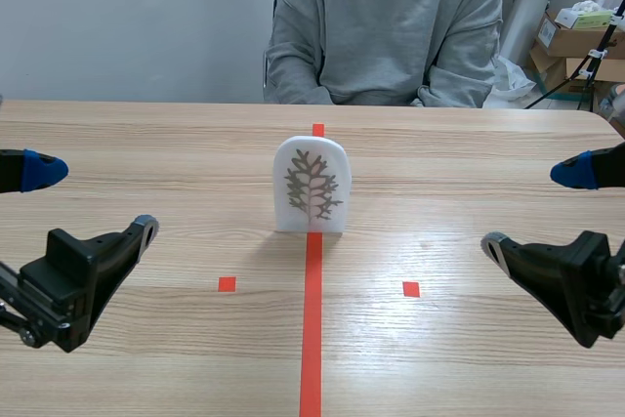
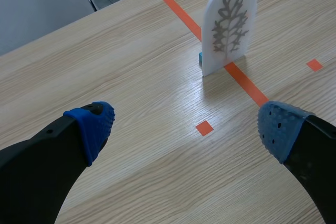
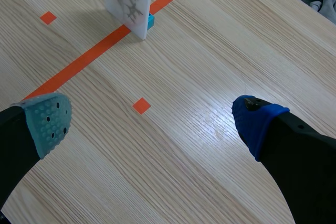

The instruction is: Do the leaf sorting experiment

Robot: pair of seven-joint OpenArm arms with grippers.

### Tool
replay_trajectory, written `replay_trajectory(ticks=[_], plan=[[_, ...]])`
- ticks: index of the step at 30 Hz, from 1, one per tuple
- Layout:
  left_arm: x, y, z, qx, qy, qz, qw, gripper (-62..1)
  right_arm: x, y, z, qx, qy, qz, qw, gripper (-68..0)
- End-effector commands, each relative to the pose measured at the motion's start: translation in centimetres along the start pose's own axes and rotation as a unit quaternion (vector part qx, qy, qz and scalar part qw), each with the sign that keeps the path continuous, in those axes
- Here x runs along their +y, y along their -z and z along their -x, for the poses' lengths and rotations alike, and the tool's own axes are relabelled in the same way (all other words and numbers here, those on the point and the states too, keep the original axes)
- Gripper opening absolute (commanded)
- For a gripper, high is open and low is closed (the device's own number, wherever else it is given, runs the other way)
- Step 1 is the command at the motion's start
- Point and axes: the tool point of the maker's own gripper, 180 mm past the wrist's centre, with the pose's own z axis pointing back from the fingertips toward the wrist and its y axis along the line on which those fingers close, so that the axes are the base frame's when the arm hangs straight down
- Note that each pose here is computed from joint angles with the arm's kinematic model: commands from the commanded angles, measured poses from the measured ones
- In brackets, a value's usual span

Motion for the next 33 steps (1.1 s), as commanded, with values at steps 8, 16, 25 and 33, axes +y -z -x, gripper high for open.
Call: replay_trajectory(ticks=[8,16,25,33], plan=[[0.9,1.4,0.3,-0.010,0.011,0.011,0.9998,-2.8,-0.4,0.0,-0.8,-0.015,-0.004,0.003,0.9999,-4.1],[2.1,6.6,3.6,0.019,0.035,0.069,0.9968,-2.8,-0.4,0.0,-0.8,-0.015,-0.004,0.003,0.9999,-4.1],[0.3,14.0,5.3,0.052,0.069,0.134,0.9873,-2.8,-0.4,0.0,-0.8,-0.014,-0.004,0.003,0.9999,-4.1],[-3.1,19.1,5.0,0.065,0.084,0.179,0.9782,-2.8,-0.4,0.0,-0.8,-0.013,-0.005,0.004,0.9999,-4.1]])
